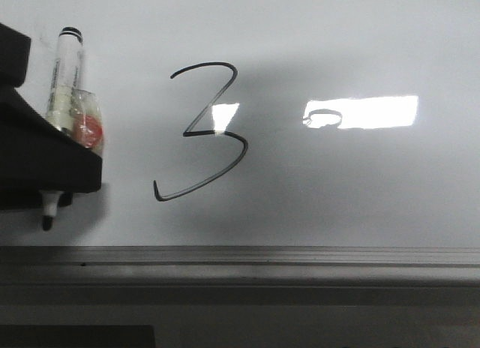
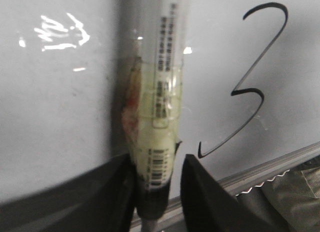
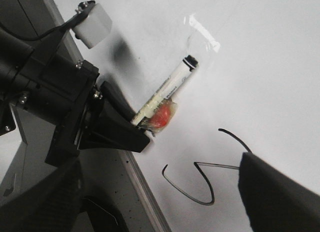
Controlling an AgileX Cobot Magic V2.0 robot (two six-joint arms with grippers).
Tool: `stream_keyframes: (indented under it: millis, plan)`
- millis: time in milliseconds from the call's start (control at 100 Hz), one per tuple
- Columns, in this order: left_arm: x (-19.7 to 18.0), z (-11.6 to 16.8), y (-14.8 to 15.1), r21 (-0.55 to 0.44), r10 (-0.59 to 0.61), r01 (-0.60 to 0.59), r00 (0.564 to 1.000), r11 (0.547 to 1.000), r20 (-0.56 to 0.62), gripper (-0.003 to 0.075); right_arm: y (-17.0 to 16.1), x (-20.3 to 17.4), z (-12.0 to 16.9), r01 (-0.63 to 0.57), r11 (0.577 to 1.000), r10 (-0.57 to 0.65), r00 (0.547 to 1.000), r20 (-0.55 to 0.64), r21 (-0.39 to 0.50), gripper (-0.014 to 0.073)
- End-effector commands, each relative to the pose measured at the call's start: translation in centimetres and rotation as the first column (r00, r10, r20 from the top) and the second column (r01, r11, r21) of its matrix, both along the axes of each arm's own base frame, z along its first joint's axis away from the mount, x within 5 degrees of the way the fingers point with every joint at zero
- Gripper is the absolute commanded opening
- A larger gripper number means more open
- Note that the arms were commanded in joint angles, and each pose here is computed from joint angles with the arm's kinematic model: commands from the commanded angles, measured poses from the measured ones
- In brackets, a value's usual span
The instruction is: Write number 3 on whiteboard
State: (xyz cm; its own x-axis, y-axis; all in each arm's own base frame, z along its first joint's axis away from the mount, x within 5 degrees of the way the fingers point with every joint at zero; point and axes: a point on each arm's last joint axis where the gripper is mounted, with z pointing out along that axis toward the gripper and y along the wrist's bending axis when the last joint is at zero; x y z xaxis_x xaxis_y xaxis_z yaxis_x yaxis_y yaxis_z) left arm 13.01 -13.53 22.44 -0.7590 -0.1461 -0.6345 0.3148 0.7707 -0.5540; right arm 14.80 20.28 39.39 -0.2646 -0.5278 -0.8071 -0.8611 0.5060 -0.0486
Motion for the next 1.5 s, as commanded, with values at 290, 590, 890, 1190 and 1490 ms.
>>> stream_keyframes:
  millis: [290, 590, 890, 1190, 1490]
  plan:
    - [0.5, 1.5, 0.7, -0.023, 0.033, -0.031, 0.996, 0.999, 0.087, 0.0415, -1.0, -0.5, 2.2, 0.014, 0.996, -0.02, 0.998, 0.065, 0.086, 0.0404]
    - [-1.6, 4.1, 2.8, -0.046, -0.03, 0.04, 0.978, 0.998, 0.209, 0.0111, -3.6, -2.4, 3.9, 0.011, 0.991, -0.029, 0.991, 0.13, 0.134, -0.0063]
    - [-5.0, 7.4, 6.0, 0.003, -0.077, 0.09, 0.831, 0.996, 0.551, -0.002, -9.3, -6.5, 1.3, -0.008, 0.946, -0.093, 0.951, 0.296, 0.323, -0.0063]
    - [-8.5, 6.7, 9.2, 0.03, -0.07, 0.071, 0.656, 0.997, 0.751, -0.002, -14.9, -10.7, -6.4, -0.053, 0.879, -0.162, 0.902, 0.401, 0.473, -0.0063]
    - [-9.0, 6.1, 9.7, 0.011, -0.054, 0.071, 0.639, 0.997, 0.768, -0.002, -17.3, -12.5, -9.3, -0.089, 0.832, -0.202, 0.871, 0.448, 0.547, -0.0065]
